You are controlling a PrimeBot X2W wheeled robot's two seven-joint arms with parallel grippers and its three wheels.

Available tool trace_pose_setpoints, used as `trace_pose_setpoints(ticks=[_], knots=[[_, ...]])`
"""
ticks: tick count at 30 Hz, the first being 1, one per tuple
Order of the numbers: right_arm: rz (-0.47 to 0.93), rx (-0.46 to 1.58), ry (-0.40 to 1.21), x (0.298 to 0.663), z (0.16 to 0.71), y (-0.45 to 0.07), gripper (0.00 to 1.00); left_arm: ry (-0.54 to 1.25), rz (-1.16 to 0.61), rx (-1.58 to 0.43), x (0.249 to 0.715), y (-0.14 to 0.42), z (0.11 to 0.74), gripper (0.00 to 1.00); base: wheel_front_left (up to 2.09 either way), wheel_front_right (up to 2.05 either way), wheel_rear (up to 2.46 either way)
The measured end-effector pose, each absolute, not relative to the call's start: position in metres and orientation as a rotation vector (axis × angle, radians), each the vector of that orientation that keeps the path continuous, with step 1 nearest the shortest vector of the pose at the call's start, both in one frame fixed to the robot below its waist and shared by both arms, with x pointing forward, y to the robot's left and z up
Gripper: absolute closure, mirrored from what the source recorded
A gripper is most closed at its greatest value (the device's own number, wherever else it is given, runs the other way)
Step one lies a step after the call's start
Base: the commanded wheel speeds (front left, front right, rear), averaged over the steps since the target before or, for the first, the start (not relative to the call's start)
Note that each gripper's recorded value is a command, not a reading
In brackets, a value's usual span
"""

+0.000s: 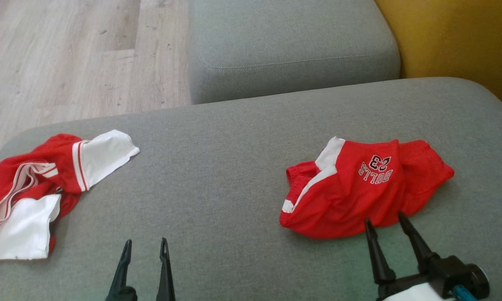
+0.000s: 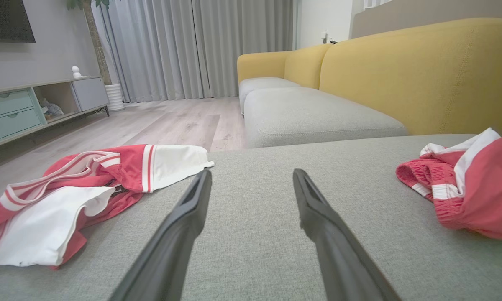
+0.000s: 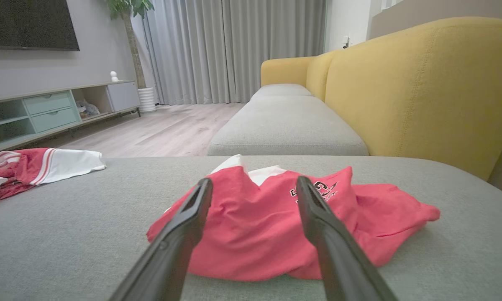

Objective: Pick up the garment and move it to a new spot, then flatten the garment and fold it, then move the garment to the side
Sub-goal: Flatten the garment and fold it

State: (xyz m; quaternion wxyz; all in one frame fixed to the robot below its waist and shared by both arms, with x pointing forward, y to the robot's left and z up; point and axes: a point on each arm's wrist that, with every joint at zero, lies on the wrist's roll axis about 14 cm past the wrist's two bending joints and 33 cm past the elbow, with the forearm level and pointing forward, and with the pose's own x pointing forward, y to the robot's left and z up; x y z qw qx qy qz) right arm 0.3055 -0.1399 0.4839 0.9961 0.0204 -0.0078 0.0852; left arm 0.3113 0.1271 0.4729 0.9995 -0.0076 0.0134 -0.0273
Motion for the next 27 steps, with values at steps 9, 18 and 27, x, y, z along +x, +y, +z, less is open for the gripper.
trace_pose_setpoints(ticks=[9, 18, 27], knots=[[0.175, 0.043, -0.015, 0.304, 0.483, -0.138, 0.0, 0.029, -0.067, -0.007, 0.313, 0.125, 0.472, 0.0, 0.0, 0.0, 0.0], [0.172, 0.045, -0.011, 0.303, 0.482, -0.138, 0.0, 0.039, -0.079, 0.003, 0.314, 0.123, 0.469, 0.0, 0.0, 0.0, 0.0], [0.181, 0.043, 0.004, 0.305, 0.479, -0.136, 0.0, 0.116, -0.212, -0.048, 0.326, 0.093, 0.449, 0.0, 0.0, 0.0, 0.0]])
